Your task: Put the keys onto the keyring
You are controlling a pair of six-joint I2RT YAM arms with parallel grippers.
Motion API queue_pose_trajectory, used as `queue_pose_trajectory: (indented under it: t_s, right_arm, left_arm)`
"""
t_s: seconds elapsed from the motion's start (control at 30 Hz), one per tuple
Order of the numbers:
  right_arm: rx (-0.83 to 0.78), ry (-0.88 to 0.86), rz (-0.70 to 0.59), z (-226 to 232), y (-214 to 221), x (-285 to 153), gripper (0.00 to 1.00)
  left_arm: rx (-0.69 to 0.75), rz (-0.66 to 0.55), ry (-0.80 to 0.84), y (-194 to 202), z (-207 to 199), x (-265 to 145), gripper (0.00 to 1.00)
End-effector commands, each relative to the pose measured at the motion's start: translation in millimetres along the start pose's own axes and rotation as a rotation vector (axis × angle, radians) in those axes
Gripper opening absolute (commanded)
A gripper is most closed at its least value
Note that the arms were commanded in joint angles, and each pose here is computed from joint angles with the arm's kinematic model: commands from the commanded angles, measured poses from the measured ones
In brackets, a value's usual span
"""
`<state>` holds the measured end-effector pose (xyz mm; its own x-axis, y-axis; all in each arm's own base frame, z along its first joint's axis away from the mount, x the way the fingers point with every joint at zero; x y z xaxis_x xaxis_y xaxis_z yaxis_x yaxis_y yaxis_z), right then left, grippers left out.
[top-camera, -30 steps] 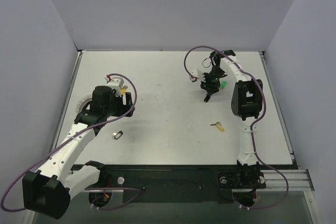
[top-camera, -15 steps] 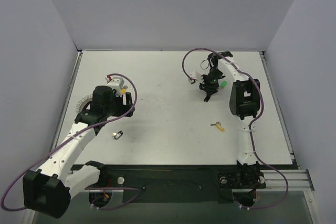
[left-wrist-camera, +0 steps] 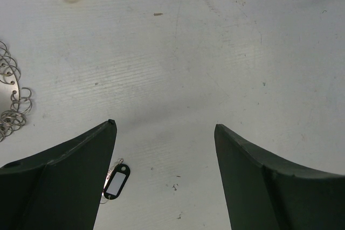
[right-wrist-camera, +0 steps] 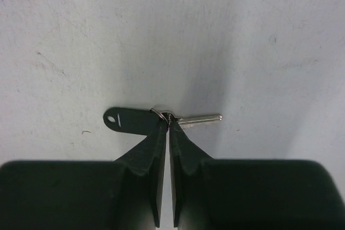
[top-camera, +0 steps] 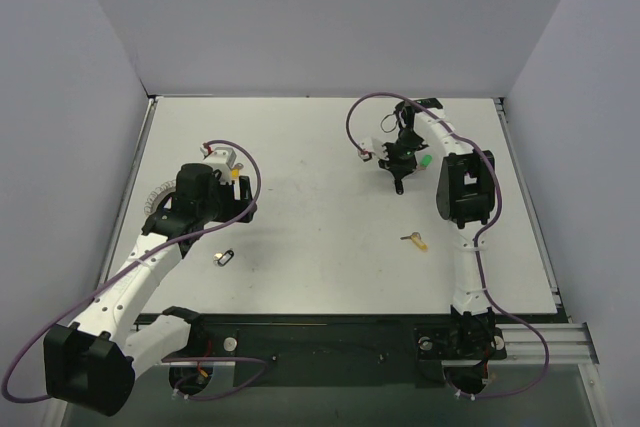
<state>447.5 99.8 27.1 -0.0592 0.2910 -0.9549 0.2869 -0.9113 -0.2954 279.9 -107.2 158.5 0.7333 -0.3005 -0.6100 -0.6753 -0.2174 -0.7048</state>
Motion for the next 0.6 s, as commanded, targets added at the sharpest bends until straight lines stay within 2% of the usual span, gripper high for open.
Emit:
queue_pose_trajectory:
  t_s: [0.0, 0.33, 0.57]
  right_arm:
    - [-0.026, -0.063, -0.016, 15.2, -8.7, -5.5, 0.02]
    - [-0.046, -0.085, -0.062, 23.4, -15.6, -10.7, 0.00]
    - [-0.061, -0.104, -0.074, 28.4, -19.2, -11.7, 0.13]
  left_arm:
    - [0.008, -0.062, 0.039, -20.4, -10.1, -2.7, 0.84]
    - [0.008, -0.064, 0.038, -20.8, -10.1, -3.1, 0.84]
    - [0.008, -0.063, 0.040, -20.6, -10.3, -3.5, 0.84]
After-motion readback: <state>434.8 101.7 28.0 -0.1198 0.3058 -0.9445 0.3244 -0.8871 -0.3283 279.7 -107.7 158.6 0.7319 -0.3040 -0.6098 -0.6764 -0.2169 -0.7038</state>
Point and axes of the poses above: each gripper's point midway between its finger pads, its own x axis out along the fingers, its own z axis along the line the jaws close on, y = z × x, the point moved 1 cm from there along -x, back along the fingers, and after that the axes turned 11 degrees about -x, right-handed, at the moved point
